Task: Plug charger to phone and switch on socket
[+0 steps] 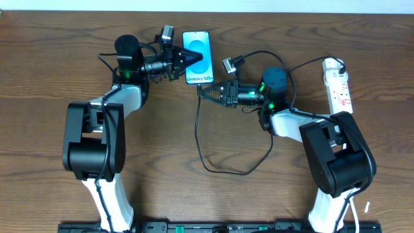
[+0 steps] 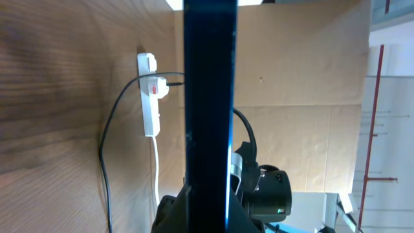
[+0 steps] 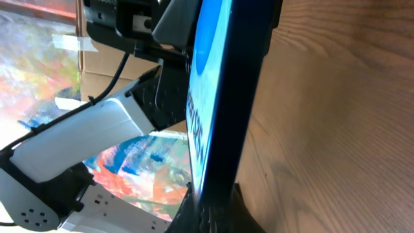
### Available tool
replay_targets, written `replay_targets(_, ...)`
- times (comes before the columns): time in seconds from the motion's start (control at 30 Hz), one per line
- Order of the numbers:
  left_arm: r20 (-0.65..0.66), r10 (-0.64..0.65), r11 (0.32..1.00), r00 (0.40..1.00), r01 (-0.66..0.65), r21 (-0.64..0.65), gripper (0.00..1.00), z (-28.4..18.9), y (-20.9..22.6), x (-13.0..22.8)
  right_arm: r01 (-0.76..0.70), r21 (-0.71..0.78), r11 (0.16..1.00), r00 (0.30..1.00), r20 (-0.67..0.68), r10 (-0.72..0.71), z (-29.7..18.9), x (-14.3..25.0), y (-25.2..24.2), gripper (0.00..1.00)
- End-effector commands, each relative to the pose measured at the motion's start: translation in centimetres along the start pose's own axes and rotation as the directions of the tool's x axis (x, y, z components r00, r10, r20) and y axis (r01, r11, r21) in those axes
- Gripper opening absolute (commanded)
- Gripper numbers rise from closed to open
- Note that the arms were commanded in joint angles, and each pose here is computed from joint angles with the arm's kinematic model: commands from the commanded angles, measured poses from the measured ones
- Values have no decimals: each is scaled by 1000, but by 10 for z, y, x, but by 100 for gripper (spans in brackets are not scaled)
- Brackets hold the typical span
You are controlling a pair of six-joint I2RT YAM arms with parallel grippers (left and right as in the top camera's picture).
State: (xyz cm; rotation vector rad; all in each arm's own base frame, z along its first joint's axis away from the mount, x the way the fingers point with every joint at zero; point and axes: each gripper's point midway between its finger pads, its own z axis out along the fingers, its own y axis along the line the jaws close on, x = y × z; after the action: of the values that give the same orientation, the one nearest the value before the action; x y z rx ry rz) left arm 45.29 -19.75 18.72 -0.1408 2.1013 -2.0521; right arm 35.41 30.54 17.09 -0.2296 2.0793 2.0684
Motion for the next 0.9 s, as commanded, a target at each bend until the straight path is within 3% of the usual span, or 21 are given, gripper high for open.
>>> replay_targets(0.0,-18,77,997,997,-77,14,7,5,-12,2,29,-6,1000,1000,0,-29,4,-1,3,1)
replay_targets(0.23,19,94,996,995,-94,8,7,-4,-11,-7,46,-25,999,998,-42,-47,3,5,7,1)
replay_targets(0.57,220,66,998,973,-62,-23,7,-47,-7,-51,100,-53,994,993,-53,-103,17,14,17,1)
replay_targets(0.7,200,51,999,978,-48,-16,7,-67,-7,-50,104,-63,993,991,-79,-108,30,24,20,1)
replay_targets(0.87,144,43,999,989,-43,-6,7,-72,-8,-41,-5,-1,1000,998,-65,5,31,23,3,1)
